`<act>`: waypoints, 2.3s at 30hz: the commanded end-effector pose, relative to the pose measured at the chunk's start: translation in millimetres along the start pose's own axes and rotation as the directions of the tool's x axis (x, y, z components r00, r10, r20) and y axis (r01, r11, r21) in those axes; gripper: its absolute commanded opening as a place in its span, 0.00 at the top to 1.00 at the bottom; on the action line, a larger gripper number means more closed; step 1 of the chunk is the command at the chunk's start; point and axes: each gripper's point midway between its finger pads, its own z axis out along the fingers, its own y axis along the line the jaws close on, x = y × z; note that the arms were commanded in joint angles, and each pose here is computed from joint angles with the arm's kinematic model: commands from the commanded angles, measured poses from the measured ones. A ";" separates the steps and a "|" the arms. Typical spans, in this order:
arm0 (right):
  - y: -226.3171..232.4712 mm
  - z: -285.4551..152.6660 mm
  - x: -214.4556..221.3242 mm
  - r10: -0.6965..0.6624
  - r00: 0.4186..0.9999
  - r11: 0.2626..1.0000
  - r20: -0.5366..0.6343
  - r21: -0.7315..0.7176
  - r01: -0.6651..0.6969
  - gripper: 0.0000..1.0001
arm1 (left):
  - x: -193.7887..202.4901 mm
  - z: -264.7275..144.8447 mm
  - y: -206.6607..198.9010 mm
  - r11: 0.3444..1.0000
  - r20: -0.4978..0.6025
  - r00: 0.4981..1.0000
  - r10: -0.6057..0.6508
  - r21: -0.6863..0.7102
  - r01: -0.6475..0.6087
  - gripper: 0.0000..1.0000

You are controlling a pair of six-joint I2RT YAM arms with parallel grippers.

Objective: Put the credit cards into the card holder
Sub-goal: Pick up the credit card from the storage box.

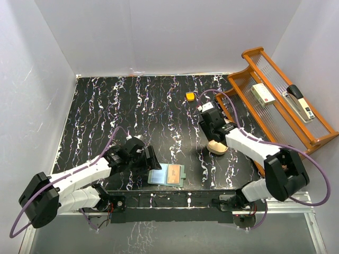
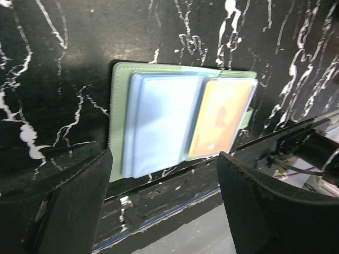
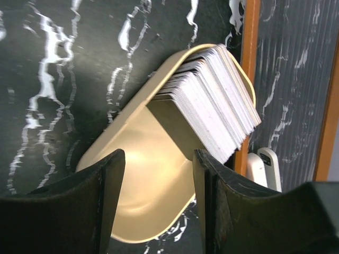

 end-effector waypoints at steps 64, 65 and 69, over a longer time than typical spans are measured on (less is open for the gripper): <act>-62.1 23.4 -29.7 -0.166 0.986 0.973 -0.034 0.154 0.169 0.88 | 3.8 -10.9 13.8 1.000 0.009 1.000 0.001 -0.026 -0.001 0.22; -61.0 22.7 -28.4 -0.165 0.985 0.975 -0.040 0.146 0.169 0.89 | 4.9 -9.9 16.2 0.999 0.006 1.000 0.001 -0.033 -0.001 0.22; -57.0 17.9 -27.5 -0.154 0.987 0.981 -0.043 0.111 0.158 0.93 | 8.6 -6.8 20.5 0.999 -0.006 1.000 -0.005 -0.040 0.005 0.23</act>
